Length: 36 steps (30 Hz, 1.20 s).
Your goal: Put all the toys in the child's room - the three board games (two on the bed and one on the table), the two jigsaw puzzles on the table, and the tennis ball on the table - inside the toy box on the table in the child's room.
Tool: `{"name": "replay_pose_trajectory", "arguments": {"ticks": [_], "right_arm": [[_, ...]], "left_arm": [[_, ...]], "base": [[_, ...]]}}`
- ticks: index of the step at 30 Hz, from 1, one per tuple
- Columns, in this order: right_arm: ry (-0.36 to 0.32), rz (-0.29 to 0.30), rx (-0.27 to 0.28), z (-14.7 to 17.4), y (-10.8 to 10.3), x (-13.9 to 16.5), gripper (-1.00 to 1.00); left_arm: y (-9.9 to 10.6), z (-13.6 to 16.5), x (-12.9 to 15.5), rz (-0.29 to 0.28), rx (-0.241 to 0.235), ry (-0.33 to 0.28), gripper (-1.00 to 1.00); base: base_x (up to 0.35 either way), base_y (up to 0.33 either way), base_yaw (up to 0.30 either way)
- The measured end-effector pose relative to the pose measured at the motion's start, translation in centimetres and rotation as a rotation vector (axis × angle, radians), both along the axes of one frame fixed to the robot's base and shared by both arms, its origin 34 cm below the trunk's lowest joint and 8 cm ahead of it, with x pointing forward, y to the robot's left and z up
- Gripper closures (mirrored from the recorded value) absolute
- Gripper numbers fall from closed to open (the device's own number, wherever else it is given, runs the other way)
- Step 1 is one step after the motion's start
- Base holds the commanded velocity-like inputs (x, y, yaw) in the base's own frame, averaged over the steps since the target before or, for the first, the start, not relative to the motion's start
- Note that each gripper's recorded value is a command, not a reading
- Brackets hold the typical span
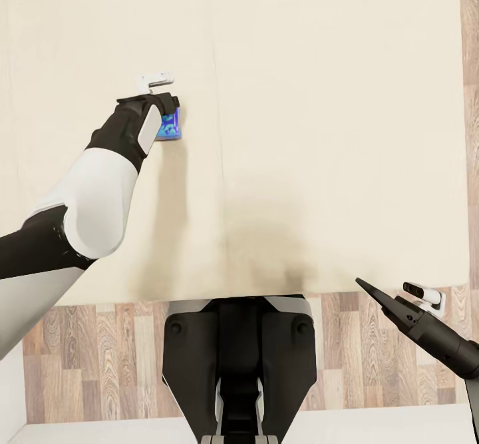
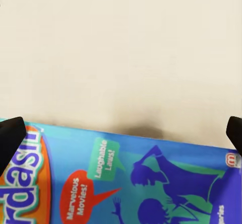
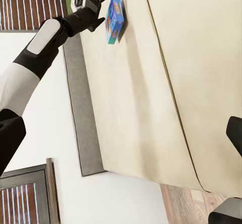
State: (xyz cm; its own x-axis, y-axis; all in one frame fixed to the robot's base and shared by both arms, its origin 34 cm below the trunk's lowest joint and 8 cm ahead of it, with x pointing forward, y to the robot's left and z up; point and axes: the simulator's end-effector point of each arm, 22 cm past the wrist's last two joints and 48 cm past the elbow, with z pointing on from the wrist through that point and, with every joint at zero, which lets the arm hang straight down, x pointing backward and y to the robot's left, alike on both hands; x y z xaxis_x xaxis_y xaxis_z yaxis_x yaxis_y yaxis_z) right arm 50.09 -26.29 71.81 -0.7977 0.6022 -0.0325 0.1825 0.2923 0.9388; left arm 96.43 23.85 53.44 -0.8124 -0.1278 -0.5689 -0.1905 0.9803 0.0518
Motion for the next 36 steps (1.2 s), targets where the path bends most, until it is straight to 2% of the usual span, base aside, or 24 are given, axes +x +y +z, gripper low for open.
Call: {"name": "replay_pose_trajectory", "arguments": {"ticks": [14,22,36], "right_arm": [[0.002,0.0,-0.001,-0.1,0.0,0.0,-1.0],[0.004,-0.001,-0.001,-0.1,0.0,0.0,-1.0],[0.009,-0.001,-0.001,-0.3,0.0,-0.2,-1.0]], "left_arm": [[-0.2,1.3,1.9,-0.001,-0.008,-0.018,-1.0],[-0.3,1.3,1.9,-0.002,-0.008,-0.017,-1.0],[-0.7,-0.1,0.8,-0.02,-0.006,0.021,-1.0]], "base": [[0.0,0.0,0.0],[0.0,0.0,0.0],[0.0,0.0,0.0]]}}
